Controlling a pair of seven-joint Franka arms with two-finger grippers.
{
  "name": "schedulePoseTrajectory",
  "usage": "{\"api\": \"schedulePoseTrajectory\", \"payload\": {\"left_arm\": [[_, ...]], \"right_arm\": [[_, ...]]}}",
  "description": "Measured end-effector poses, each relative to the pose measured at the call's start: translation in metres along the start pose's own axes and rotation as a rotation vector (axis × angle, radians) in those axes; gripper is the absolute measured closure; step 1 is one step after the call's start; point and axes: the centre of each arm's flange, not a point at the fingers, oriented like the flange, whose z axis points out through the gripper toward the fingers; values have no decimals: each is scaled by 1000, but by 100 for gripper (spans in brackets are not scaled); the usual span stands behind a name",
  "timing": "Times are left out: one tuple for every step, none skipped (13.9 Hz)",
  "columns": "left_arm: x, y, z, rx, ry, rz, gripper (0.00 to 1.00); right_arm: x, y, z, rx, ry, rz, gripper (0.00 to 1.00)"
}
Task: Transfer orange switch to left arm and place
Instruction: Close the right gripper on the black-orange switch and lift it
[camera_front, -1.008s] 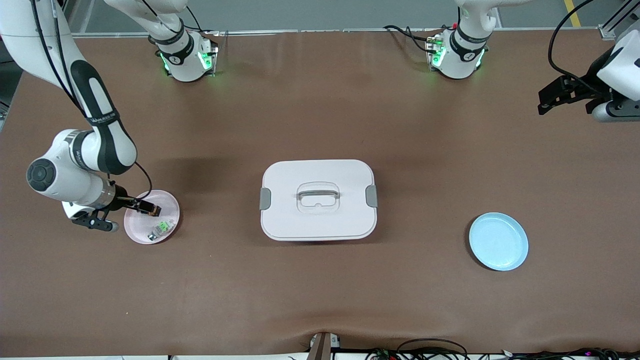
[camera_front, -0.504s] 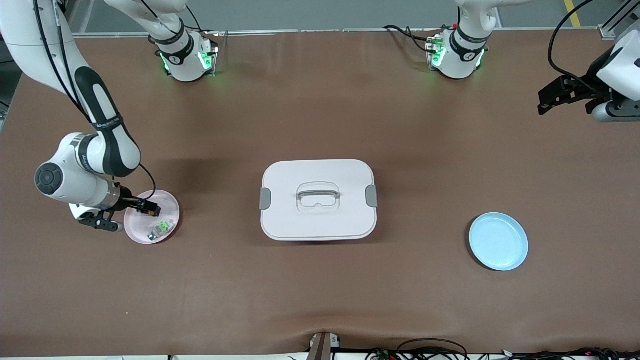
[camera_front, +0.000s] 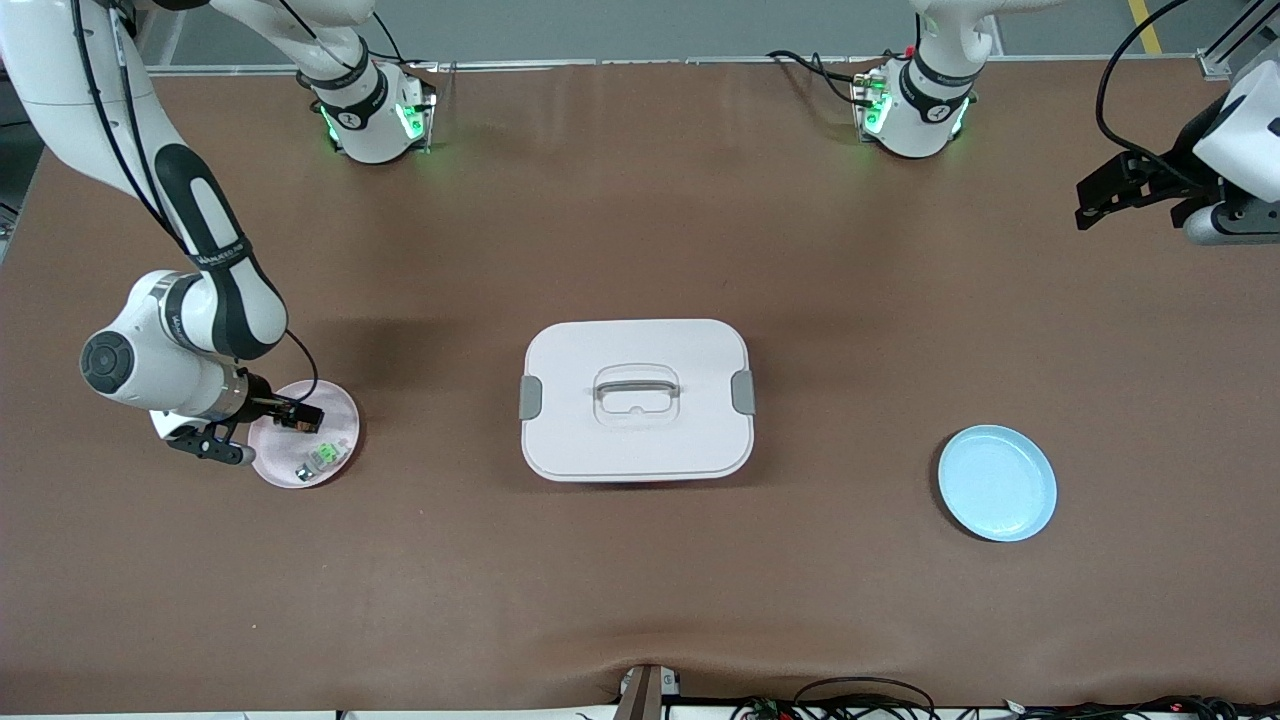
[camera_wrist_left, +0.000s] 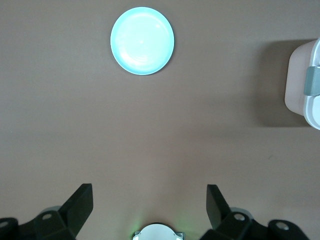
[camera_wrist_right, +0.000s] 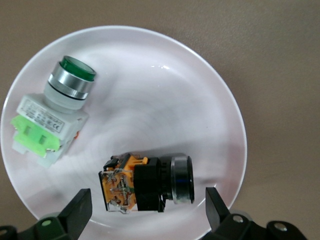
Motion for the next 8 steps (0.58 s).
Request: {"api": "schedulePoseTrajectory", "payload": {"left_arm": [[0,0,0,0,-1,0,0],[0,0,1,0,-1,0,0],[0,0,1,0,-2,0,0],[0,0,1,0,-2,0,0],[0,0,1,0,-2,0,0],[0,0,1,0,-2,0,0],[0,0,1,0,-3,0,0],[0,0,1,0,-3,0,0]], "right_arm": [[0,0,3,-1,-4,-1,0],[-1,-1,5,-1,-6,-2,0],[-1,-1,6,-2,-7,-2,0],[-1,-2,6,-2,-7,-3,0],[-1,-2,6,-2,-6,-4,0],[-1,-3,6,-2,-5,-5,0],[-1,-4,5,-2,-5,-6,0],[0,-4,5,-2,-3,-7,0]]}}
